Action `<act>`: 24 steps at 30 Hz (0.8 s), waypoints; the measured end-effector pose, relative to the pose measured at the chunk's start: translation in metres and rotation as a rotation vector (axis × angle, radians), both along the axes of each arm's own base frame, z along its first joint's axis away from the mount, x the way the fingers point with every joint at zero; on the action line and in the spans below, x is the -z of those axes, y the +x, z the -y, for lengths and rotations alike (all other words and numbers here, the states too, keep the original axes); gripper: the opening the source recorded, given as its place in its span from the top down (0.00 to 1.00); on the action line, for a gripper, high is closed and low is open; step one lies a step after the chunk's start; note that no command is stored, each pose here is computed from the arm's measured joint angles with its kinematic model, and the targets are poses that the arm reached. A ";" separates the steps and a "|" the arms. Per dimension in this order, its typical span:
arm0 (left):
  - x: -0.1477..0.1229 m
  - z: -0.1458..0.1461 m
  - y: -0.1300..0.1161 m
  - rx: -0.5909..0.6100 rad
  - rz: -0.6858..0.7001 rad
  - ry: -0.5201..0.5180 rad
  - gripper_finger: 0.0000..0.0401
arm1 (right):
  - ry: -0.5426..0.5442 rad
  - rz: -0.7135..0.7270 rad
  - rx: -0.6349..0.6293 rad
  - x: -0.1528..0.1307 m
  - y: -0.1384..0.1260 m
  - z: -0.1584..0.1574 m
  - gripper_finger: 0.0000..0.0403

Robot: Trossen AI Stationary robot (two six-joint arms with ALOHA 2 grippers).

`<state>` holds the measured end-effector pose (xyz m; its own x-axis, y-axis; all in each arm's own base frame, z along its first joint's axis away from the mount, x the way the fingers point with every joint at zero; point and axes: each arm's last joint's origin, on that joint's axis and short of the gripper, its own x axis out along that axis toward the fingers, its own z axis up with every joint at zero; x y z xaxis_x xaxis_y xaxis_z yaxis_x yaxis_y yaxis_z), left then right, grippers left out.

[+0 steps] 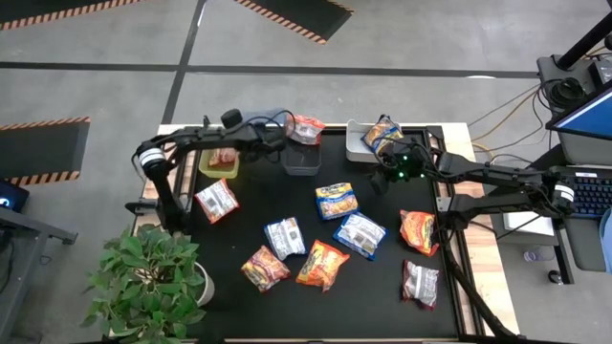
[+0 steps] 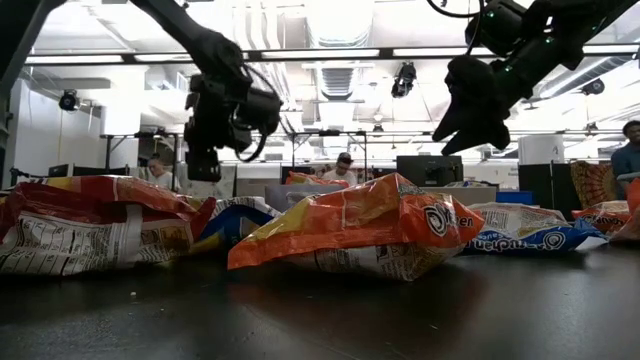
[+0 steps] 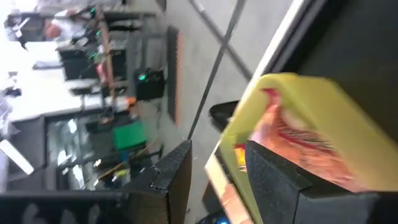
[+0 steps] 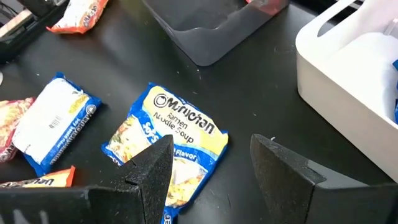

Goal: Sort Maruchan noodles
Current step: Put the red noodle pack into the yellow bin, then put the blue noodle pack into the white bin

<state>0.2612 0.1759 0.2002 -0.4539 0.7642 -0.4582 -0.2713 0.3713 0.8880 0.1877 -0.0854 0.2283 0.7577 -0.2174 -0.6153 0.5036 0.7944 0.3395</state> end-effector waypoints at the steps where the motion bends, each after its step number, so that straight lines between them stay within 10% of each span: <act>1: -0.002 0.005 0.002 0.016 0.019 -0.010 0.68 | 0.000 0.000 0.000 0.000 0.000 0.000 0.50; 9: -0.019 0.037 0.017 0.164 0.256 -0.252 0.74 | -0.007 0.026 0.004 -0.002 0.001 0.001 0.50; 16: -0.022 0.027 0.004 0.092 0.248 -0.065 0.82 | -0.002 0.034 0.008 -0.004 0.002 0.001 0.50; 24: -0.012 0.034 0.002 0.088 0.365 -0.257 0.95 | 0.068 0.052 -0.016 -0.004 0.002 -0.001 0.50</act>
<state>0.2637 0.1414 0.2121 -0.1655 0.6333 -0.7560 -0.5068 0.6030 0.6161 0.1901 -0.0841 0.2322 0.7922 -0.1638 -0.5878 0.4712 0.7762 0.4188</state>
